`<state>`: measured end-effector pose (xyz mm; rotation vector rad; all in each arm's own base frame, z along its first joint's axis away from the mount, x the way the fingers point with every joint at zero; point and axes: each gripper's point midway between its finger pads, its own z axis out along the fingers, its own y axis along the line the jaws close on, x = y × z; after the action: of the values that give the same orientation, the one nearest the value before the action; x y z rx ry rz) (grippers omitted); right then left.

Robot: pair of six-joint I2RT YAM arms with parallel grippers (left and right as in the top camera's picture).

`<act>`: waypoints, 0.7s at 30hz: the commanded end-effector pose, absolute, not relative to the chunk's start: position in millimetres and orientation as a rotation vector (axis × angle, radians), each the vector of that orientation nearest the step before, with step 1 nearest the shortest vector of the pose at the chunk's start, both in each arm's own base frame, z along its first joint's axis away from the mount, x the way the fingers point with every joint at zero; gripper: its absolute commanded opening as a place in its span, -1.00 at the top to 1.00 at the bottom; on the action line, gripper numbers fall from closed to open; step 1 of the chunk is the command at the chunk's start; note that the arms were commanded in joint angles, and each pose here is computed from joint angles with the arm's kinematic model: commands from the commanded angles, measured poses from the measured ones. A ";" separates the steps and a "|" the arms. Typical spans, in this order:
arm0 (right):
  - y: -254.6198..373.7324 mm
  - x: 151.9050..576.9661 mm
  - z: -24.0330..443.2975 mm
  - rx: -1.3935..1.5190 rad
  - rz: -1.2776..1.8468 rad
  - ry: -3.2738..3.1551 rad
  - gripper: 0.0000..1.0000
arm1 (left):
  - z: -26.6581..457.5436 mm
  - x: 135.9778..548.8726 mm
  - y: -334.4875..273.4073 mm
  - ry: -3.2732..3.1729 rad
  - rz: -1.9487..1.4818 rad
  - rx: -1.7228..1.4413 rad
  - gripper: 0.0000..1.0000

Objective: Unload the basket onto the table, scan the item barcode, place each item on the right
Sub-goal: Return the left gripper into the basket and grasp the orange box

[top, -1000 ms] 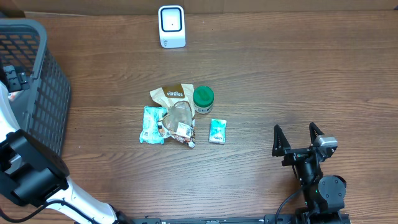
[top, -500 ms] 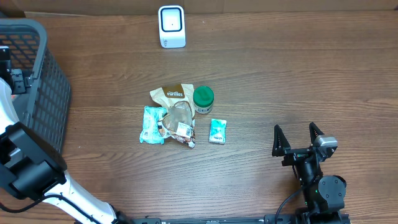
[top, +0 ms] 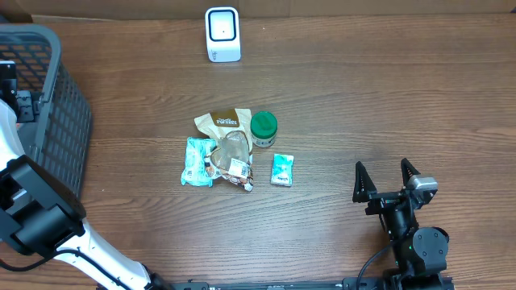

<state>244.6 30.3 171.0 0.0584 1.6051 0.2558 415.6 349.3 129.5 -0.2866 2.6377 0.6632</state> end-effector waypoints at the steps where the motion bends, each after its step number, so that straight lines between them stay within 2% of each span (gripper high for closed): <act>1: 30.7 244.6 169.7 0.054 0.258 1.600 -1.00 | 118.4 411.9 351.6 2.661 0.644 -0.270 -0.99; 21: 30.6 244.6 169.7 0.055 0.258 1.600 -1.00 | 117.7 409.9 354.3 2.654 0.618 -0.277 -0.99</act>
<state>244.6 30.4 171.2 0.0581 1.6044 0.2561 412.1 355.2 129.6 -0.3021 2.6278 0.6430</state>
